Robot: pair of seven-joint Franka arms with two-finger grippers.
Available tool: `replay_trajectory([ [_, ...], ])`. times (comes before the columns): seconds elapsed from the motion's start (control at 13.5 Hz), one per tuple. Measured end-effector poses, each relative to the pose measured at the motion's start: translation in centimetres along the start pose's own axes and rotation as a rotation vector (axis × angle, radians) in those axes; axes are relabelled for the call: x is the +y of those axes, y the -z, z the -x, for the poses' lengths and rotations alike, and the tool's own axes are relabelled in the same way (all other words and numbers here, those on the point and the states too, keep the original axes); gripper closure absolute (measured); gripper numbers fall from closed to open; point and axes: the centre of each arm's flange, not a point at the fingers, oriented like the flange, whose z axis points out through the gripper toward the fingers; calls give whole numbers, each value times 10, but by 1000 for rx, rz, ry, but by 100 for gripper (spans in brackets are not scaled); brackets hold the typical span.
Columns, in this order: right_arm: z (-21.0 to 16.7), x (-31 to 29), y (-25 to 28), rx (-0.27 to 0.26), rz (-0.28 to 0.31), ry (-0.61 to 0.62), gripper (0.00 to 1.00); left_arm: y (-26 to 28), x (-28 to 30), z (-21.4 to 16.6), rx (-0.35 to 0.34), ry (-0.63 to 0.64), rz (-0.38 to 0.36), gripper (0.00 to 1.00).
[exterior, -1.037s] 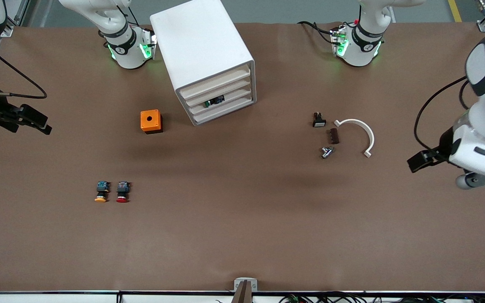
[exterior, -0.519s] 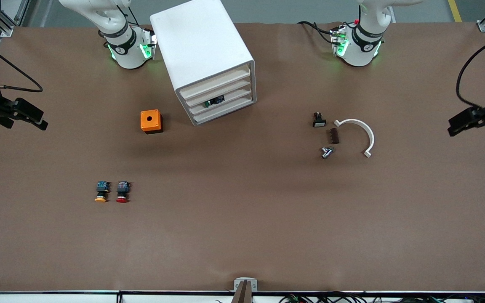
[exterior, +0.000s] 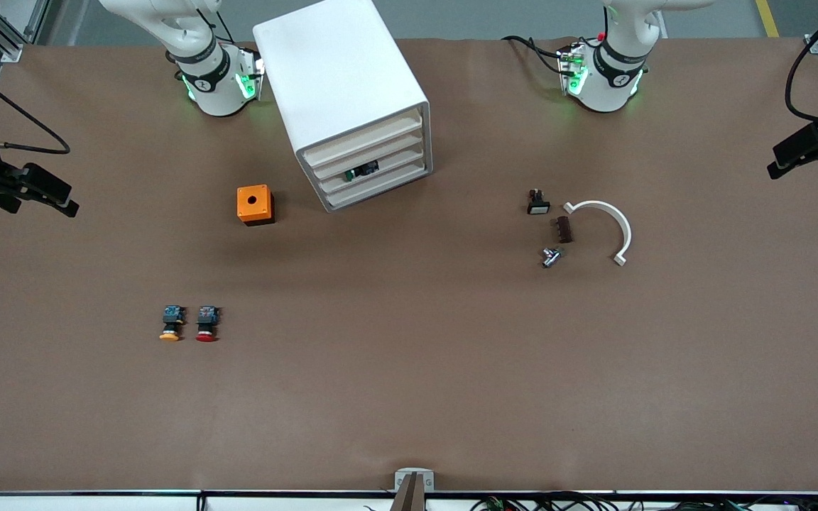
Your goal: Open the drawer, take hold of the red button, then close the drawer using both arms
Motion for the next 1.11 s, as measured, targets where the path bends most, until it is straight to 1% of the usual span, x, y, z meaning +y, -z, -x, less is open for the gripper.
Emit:
replay_trajectory([
  [0.22,0,2,1,3,11,-1,0,2,16,7,16,-31,1,0],
  [0.52,-1,5,1,4,13,-7,0,-21,38,9,-7,-65,12,0],
  [0.81,-1,6,1,4,13,-8,0,-20,41,20,-4,-72,12,0],
  [1.11,-1,7,1,4,14,-10,0,-21,58,25,-3,-98,8,0],
])
